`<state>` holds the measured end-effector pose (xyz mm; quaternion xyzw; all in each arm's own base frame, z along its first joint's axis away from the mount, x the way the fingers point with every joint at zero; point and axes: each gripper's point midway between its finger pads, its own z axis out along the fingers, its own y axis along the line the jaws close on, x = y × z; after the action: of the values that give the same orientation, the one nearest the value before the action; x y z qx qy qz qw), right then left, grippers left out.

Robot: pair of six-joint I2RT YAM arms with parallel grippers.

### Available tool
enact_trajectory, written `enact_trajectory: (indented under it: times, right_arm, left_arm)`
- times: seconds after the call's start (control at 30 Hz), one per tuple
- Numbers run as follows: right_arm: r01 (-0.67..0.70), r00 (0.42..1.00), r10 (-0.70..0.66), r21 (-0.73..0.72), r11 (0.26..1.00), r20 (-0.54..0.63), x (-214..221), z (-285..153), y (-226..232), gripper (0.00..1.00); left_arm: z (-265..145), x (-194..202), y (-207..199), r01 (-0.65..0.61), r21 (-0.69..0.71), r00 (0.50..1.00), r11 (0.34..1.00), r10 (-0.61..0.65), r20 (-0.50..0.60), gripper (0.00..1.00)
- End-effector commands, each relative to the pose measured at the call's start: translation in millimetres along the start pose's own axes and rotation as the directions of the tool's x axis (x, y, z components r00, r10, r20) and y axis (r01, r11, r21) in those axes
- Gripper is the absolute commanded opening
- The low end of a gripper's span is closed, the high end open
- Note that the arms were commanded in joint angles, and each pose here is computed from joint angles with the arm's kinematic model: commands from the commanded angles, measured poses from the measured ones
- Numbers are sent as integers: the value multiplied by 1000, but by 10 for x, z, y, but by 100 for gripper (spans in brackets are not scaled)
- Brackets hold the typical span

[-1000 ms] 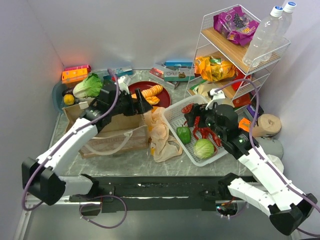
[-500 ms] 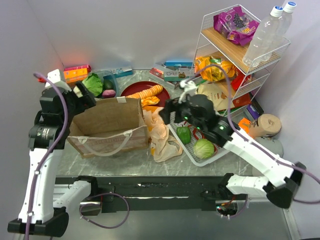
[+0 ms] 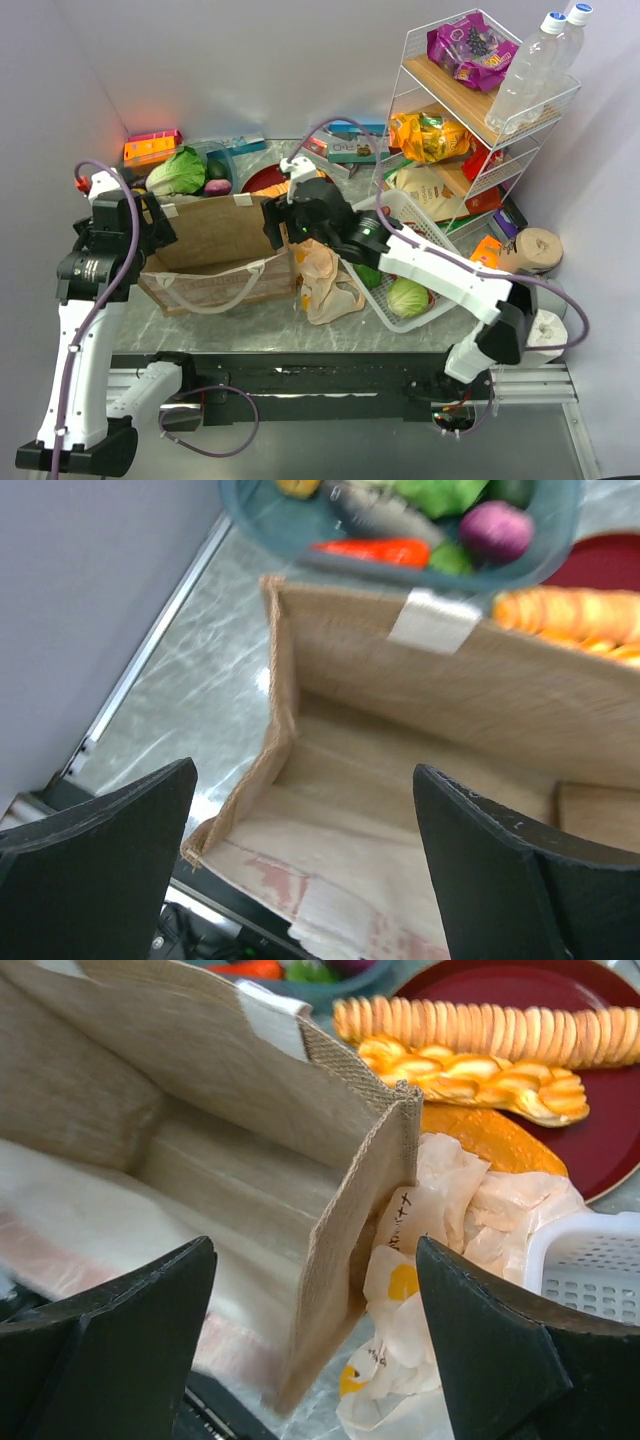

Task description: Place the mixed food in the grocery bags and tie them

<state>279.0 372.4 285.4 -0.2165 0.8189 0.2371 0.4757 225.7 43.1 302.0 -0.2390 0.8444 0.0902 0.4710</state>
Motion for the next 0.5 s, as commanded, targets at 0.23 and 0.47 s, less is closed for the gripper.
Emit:
enact_trajectory:
  times: [0.23,0.47]
  right_arm:
    - [19,999,-15,133,991,-33,57,82,-207,57]
    - [33,998,-14,300,953,-63,136,-56,-674,0]
  left_arm:
    - [371,449,-209,-40,92,991,995,52,-123,74]
    - [482,541,-726,-5,340,990,941,53,-133,19]
